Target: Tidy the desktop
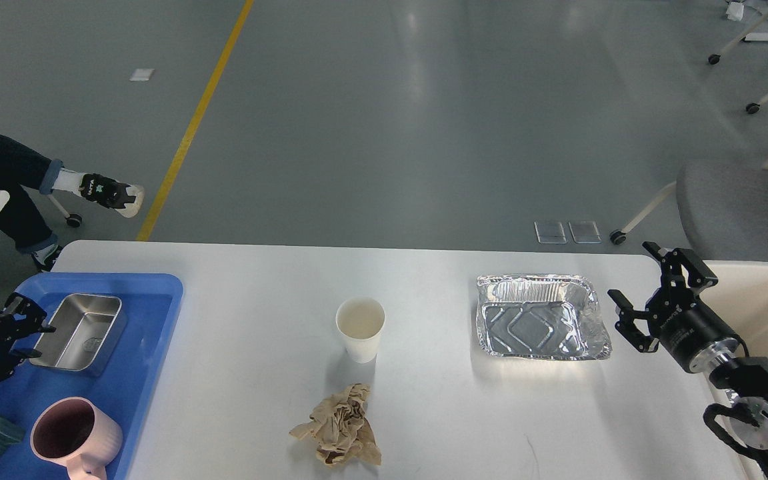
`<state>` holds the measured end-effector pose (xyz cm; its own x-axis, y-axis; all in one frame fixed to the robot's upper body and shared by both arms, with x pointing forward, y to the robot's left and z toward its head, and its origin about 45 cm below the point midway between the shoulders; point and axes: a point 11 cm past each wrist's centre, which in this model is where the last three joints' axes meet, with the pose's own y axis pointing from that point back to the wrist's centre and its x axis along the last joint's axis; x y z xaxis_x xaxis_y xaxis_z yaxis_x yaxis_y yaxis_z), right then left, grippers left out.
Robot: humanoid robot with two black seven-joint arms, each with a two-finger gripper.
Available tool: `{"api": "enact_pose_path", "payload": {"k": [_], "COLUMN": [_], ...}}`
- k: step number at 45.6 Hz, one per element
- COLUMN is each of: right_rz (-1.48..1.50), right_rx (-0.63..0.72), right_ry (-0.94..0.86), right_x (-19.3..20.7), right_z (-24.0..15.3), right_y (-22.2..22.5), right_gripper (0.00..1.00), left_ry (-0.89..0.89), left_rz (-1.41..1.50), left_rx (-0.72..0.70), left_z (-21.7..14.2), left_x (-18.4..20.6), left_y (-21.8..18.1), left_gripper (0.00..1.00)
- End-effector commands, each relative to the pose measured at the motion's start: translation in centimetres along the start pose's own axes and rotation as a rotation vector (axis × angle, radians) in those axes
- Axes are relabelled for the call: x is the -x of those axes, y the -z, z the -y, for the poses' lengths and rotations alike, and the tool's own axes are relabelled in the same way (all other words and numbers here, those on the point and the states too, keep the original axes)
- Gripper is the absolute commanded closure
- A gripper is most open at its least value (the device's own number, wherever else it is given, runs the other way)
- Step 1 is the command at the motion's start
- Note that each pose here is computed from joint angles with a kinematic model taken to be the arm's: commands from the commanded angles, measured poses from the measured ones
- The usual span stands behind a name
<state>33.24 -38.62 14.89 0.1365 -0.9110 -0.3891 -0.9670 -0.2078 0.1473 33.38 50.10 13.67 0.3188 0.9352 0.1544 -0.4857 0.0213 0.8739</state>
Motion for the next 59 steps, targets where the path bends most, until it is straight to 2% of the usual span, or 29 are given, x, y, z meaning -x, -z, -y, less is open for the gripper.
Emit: {"api": "enact_pose_path", "payload": {"k": [1,12,16,23,29,34,45,59], "right_rz": [-0.002,-0.001,-0.003,-0.002,0.0,0.0,-0.003,0.022], "right_rx": [-0.001,-0.001,-0.001,-0.003,-0.002,-0.002,-0.001,-0.029], "right_ry": [-0.002,0.004,0.005,0.006,0.006,0.006,0.006,0.02], "right_x": [-0.1,0.1,0.1,0.2,0.2,0.2,0.1,0.8], "right_z": [0.0,-0.1,-0.1,-0.1,-0.1,-0.1,-0.1,0.6], "right_y": [0.1,0.1,0.1,0.1,0.0,0.0,0.2,0.3], "right_gripper": [0.0,0.0,0.0,0.0,0.0,0.0,0.0,0.0], "left_ry": [0.01,0.189,0.253,0.409,0.549,0.719,0.934,0.936], "left_rz": [-0.029,-0.251,-0.287,-0.339,-0.42,-0.541,-0.994,-1.254], "left_rx": [0.062,0.381,0.513,0.662,0.738,0.77,0.869,0.871], "left_z": [-1.3,-3.6,-5.3,-6.0,-5.7,-3.4,0.5,3.6], "left_x": [-0.7,0.4,0.8,4.3,7.4,12.6,18.3,19.6], "left_y": [-2.9,-9.8,-13.7,-19.3,-21.6,-22.1,-20.6,-18.3], "left_gripper": [0.0,0.0,0.0,0.0,0.0,0.0,0.0,0.0]}}
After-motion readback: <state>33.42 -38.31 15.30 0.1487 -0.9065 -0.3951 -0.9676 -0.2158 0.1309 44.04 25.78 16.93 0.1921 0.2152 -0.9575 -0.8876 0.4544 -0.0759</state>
